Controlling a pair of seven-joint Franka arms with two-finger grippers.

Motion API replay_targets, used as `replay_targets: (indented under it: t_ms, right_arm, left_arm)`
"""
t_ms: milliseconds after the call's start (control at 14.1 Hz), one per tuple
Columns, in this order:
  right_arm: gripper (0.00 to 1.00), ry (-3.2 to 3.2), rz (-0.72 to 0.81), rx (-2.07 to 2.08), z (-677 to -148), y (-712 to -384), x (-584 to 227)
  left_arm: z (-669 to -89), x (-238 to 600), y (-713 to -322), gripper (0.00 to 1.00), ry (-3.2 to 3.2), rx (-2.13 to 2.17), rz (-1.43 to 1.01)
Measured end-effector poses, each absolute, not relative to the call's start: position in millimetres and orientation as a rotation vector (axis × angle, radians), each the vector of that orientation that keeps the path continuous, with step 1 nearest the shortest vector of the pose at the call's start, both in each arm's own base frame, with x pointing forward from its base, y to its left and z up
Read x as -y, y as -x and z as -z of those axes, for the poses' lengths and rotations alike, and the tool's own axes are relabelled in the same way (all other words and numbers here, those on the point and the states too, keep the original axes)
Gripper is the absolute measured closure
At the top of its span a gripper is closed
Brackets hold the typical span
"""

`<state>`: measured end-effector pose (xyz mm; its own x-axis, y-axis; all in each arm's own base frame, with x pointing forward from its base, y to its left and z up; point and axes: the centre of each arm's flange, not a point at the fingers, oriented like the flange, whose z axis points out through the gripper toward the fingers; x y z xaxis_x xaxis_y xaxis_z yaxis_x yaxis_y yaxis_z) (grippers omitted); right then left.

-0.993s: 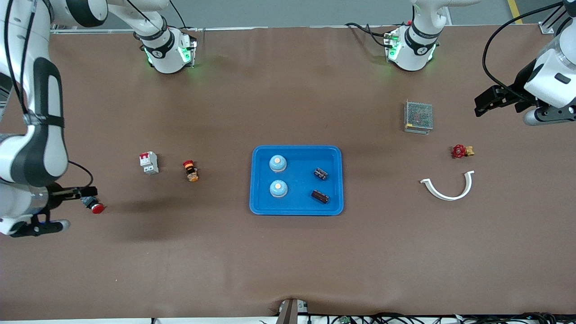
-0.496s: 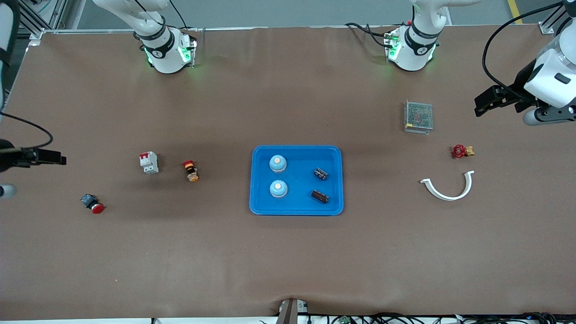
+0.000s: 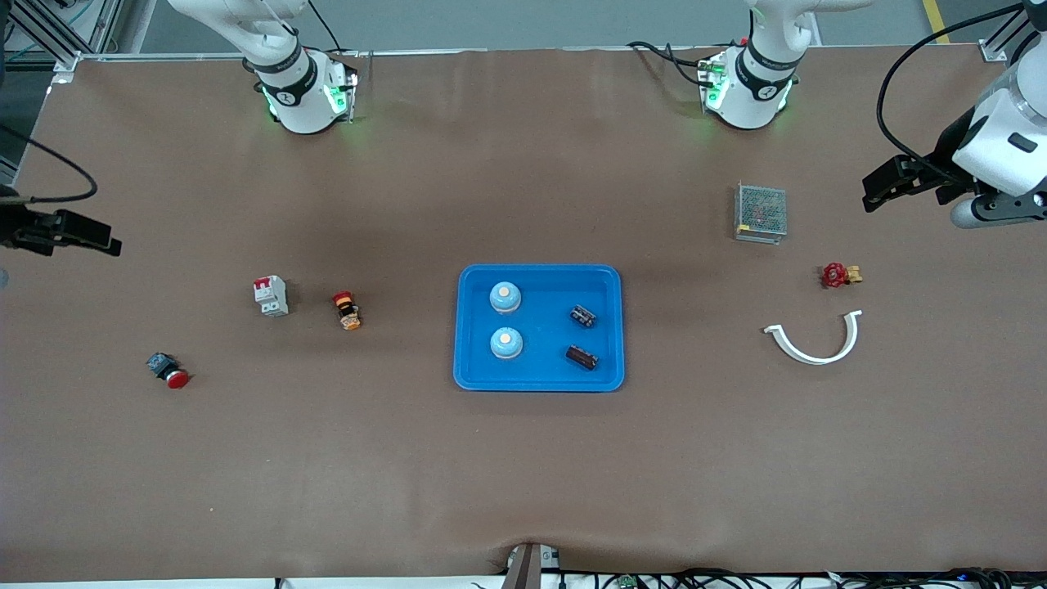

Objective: Place electrolytic capacitor and blue bell in tray

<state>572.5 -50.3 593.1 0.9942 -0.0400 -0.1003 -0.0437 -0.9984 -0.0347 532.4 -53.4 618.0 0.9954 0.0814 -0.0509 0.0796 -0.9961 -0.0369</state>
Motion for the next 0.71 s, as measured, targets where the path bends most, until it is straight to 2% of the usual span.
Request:
replay_targets:
  t_ms: [355,709]
  right_arm:
    - [0.00,3.102,-0.090,-0.137,-617.1,-542.0,23.7]
    - [0.00,3.104,-0.034,-0.138,-636.2,-526.9,20.5]
  left_arm:
    - [-620.3,53.6,-531.4,0.00,3.104,0.125,-0.074]
    - [-626.1,53.8,-530.8,0.00,3.105,0.125,-0.056]
